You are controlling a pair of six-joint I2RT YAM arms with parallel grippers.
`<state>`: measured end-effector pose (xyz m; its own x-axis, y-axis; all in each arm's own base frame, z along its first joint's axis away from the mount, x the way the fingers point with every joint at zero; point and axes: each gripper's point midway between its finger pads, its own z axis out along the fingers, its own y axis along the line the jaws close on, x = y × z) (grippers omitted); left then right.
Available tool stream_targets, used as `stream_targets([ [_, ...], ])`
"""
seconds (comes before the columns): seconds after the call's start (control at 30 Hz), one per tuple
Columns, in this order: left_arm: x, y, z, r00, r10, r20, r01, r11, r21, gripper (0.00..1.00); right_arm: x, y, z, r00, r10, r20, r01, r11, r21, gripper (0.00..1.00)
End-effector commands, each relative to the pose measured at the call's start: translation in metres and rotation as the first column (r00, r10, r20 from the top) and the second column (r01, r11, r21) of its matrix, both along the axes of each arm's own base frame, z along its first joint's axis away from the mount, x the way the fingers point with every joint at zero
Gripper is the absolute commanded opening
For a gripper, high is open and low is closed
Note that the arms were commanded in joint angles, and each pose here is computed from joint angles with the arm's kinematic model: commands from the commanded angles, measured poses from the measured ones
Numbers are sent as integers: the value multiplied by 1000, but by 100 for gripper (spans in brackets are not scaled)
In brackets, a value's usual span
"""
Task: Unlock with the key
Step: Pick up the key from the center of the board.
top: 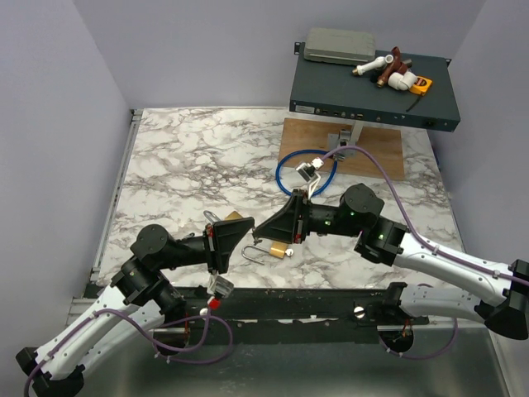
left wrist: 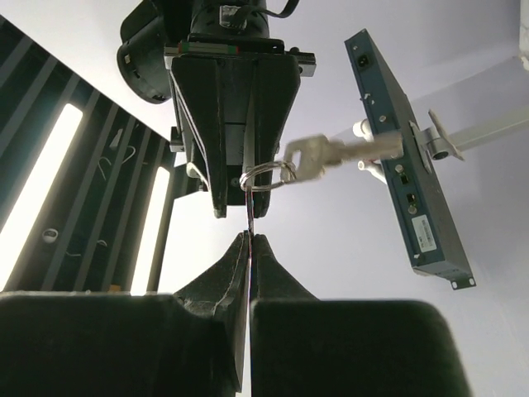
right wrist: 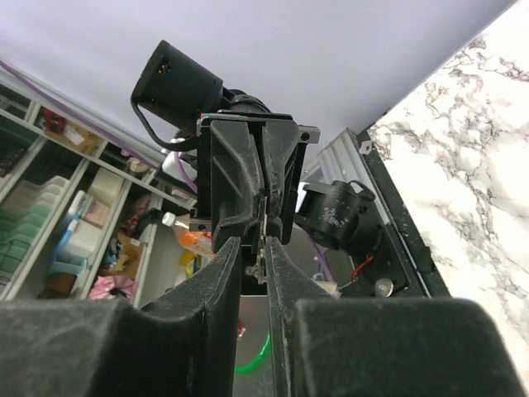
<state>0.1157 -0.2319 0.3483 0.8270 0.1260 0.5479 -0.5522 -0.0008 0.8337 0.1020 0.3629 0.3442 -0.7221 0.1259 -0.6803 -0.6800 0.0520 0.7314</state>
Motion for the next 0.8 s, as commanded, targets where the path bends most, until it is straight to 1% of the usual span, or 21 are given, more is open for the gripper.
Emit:
stream_targets([
  [0.0,-9,2,19,972,18,234,-13,1000,-20,0,-4,2,5,999,35,-5,-35,999,40,19],
  [0.1,-7,2,20,972,26,233,-20,999,-24,0,-3,1,5,999,32,-8,-32,999,44,8],
  [0.13,-6,2,20,973,30,230,-25,999,-27,0,-1,0,5,1000,29,-9,-29,999,43,3],
  [0.17,-5,2,21,973,34,227,-28,999,-32,0,-1,0,5,1000,26,-12,-25,999,43,1],
  [0.27,-1,2,22,975,52,215,-45,998,-40,0,3,-4,4,1000,8,-12,-7,999,51,1],
  [0.4,2,0,21,977,57,206,-49,998,-45,0,8,-12,11,1000,-20,1,20,996,91,1],
  [0.43,3,-1,20,979,56,196,-48,998,-48,1,10,-15,14,1000,-29,7,29,994,106,1],
  [0.47,5,-1,21,980,59,190,-49,997,-58,15,12,-18,18,999,-40,14,38,992,118,1],
  [0.5,8,-2,21,983,66,173,-56,997,-62,35,14,-20,20,999,-48,18,46,991,124,1],
  [0.53,11,-2,23,985,77,154,-66,995,-75,59,16,-24,22,998,-59,24,56,990,128,1],
  [0.57,16,-2,24,989,91,115,-80,993,-90,80,19,-27,22,997,-74,30,70,990,121,1],
  [0.6,21,0,28,991,110,72,-102,988,-115,96,23,-30,19,995,-93,29,90,991,102,1],
  [0.63,31,2,31,990,139,-16,-139,980,-140,98,27,-34,18,993,-112,33,109,991,83,1],
  [0.67,41,6,34,981,166,-98,-181,970,-160,98,32,-38,13,990,-136,32,135,990,47,1],
  [0.7,55,10,37,954,198,-224,-240,954,-178,99,36,-41,9,986,-163,35,163,987,14,1],
  [0.73,68,14,40,908,218,-357,-298,936,-187,99,41,-47,5,979,-198,52,199,980,-22,1],
  [0.77,84,18,36,835,255,-487,-374,913,-163,99,45,-52,-1,971,-230,57,233,971,-60,1],
])
